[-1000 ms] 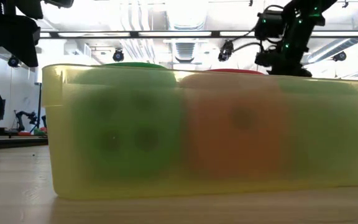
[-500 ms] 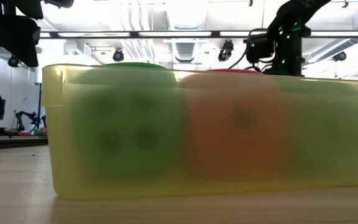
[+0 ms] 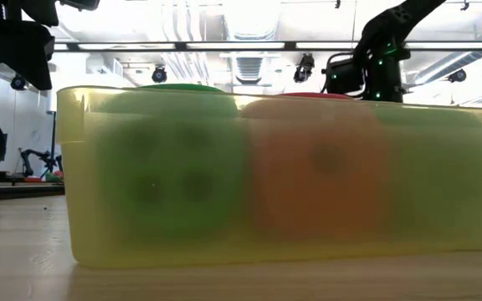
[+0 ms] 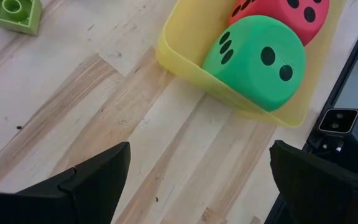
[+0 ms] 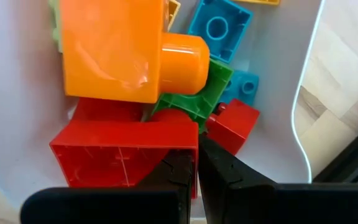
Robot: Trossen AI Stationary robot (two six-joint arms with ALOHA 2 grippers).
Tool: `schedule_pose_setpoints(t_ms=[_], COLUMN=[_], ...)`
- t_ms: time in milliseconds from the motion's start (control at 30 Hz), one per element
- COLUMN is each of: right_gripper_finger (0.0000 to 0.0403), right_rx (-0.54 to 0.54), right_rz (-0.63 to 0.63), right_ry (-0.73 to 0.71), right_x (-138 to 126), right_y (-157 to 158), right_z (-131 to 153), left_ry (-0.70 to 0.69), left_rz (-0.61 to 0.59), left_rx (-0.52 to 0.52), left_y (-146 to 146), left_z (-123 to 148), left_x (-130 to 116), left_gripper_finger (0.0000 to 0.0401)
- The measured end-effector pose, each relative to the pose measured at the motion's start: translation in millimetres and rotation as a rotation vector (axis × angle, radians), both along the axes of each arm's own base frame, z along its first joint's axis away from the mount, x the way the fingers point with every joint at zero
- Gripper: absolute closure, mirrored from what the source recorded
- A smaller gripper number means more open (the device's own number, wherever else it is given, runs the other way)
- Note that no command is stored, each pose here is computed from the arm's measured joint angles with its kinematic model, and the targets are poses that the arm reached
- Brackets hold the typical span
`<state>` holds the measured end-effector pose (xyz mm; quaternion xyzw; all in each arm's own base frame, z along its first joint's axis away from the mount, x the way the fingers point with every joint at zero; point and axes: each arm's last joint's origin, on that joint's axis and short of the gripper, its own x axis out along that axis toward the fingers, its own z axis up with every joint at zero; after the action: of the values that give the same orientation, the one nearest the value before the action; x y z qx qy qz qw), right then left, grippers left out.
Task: Pick & Place Toys
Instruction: Put the red game piece into the white bin
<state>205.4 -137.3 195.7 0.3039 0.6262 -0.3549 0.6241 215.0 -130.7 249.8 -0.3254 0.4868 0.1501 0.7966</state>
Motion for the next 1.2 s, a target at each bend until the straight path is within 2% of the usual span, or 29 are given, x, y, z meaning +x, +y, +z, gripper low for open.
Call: schedule_pose_setpoints(t_ms=[933, 1033, 1200], right_gripper_finger=[0.0392, 0.0370, 0.0303], right_rx=[-0.006, -0.005, -0.002], right_rz=[0.041, 0.046, 0.049], right_ry=[0.000, 0.000, 0.003], right_x=[0.7, 0.7, 0.4], right_y=[-0.6, -0.6, -0.3], right_z=[-0.3, -0.3, -0.4], left_ry=[0.004, 0.004, 0.004], left_rz=[0.001, 0.001, 0.001], left_rx=[0.002, 0.002, 0.002], left_y=[0.3, 0.3, 0.3], left_z=[-1.3, -1.3, -1.3], left_x=[-0.4, -0.4, -0.3], left_gripper_finger=[0.0030, 0.0030, 0.0030])
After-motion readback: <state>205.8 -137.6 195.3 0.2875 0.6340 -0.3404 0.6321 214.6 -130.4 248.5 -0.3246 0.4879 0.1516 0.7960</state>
